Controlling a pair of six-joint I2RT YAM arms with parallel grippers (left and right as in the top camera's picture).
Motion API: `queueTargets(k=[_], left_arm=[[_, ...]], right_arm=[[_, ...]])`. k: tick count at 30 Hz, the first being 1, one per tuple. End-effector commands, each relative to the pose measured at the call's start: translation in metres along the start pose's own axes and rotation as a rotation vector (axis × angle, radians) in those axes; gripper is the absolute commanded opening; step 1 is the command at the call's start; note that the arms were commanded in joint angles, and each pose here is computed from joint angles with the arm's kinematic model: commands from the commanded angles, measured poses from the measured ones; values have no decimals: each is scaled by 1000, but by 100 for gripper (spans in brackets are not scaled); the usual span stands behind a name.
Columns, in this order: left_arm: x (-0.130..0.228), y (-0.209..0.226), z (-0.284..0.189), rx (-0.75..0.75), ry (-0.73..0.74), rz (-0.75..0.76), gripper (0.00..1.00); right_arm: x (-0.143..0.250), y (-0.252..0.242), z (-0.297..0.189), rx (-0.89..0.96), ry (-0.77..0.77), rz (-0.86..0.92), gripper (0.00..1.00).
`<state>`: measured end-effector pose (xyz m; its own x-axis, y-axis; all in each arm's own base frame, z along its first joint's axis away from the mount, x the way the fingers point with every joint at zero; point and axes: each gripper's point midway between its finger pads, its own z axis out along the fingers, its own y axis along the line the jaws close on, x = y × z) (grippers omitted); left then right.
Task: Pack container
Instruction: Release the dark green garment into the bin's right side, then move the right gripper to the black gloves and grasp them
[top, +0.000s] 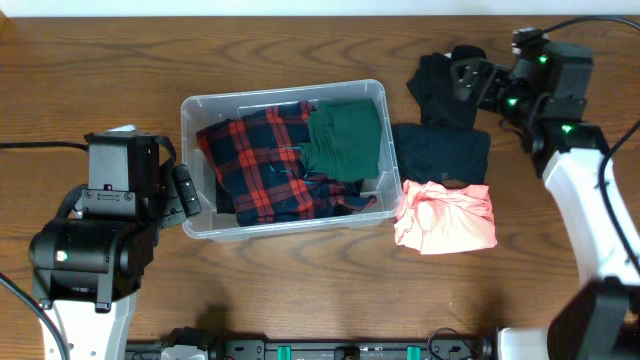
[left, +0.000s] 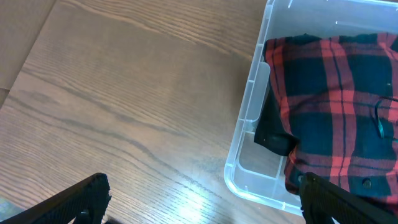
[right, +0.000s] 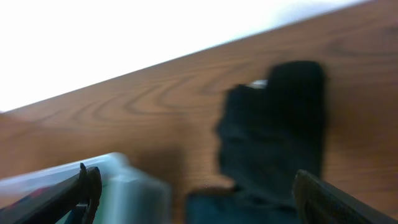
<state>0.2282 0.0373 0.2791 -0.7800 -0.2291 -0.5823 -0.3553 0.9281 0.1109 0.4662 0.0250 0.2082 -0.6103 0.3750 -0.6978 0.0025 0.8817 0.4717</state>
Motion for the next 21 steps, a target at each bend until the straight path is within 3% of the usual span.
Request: queueTargets(k=[1, 9, 21], left_arm=[[-1, 4, -1, -17, -4, -11, 98], [-1, 4, -1, -17, -4, -11, 98], [-1, 4, -1, -17, -4, -11, 98]], right_arm=[[9, -39, 24, 2, 44, 50, 96], [36, -118, 88, 19, 126, 379, 95], [73, -122, 157, -96, 262, 641, 92]])
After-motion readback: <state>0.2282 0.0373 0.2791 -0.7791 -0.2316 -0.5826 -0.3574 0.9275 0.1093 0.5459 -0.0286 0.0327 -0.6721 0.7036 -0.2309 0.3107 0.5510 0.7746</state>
